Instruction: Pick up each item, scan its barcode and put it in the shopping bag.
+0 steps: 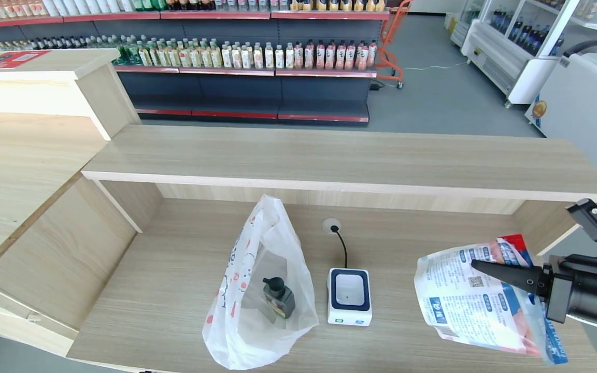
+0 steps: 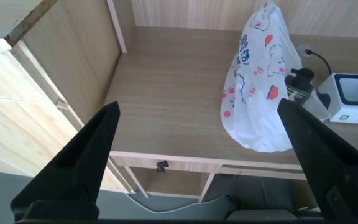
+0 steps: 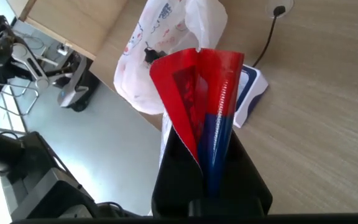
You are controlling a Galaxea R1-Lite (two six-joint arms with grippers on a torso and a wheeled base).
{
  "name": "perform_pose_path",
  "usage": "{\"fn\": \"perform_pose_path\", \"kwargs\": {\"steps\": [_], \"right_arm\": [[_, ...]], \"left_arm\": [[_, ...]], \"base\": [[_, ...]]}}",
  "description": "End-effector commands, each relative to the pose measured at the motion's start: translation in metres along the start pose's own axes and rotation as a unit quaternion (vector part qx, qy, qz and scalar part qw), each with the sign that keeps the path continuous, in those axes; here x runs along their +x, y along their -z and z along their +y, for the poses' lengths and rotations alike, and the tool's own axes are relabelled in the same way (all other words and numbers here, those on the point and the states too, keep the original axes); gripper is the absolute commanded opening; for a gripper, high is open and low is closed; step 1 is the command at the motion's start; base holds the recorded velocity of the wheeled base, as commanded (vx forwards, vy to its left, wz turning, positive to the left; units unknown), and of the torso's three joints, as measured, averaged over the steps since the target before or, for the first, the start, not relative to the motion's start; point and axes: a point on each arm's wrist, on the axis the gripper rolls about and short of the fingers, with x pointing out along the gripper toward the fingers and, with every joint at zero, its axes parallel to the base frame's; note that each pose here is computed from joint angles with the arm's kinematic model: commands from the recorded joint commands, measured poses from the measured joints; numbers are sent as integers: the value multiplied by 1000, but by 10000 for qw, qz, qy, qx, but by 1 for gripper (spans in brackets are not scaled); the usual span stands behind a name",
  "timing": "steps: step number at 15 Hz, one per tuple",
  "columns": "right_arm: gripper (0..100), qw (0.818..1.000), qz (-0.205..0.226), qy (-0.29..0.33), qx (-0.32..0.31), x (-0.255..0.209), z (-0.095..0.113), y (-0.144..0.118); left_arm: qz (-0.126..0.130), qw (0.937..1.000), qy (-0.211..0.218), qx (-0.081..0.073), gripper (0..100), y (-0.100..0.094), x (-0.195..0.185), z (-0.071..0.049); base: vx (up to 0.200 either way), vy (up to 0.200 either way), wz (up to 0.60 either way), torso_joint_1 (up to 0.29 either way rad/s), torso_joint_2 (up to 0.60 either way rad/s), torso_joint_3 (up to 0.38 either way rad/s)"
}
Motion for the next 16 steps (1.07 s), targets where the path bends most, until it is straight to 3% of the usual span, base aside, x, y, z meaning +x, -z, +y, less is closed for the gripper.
{"fn": "perform_pose_path", "kwargs": {"steps": [1, 4, 9, 11, 13, 16], "right_arm": [[0, 10000, -18, -2, -18, 0, 0, -1], [0, 10000, -15, -9, -19, 0, 1, -1], [0, 10000, 20, 1, 21, 0, 0, 1], [0, 9999, 72, 136, 10, 5, -6, 2], [0, 9992, 125, 348, -166, 13, -11, 2], [0, 9966, 481, 113, -664, 35, -19, 11]], "left_arm": [[-5, 10000, -1, -3, 100, 0, 0, 0], [-5, 10000, 7, 4, 100, 0, 0, 0], [-5, 10000, -1, -19, 100, 0, 0, 0], [-5, 10000, -1, -11, 100, 0, 0, 0], [-5, 10000, -1, -11, 100, 0, 0, 0], [-5, 10000, -1, -19, 100, 0, 0, 0]], "base": [[0, 0, 0, 0, 0, 0], [0, 0, 0, 0, 0, 0], [0, 200, 0, 6, 8, 4], [0, 0, 0, 0, 0, 0], [0, 0, 0, 0, 0, 0], [0, 0, 0, 0, 0, 0]]}}
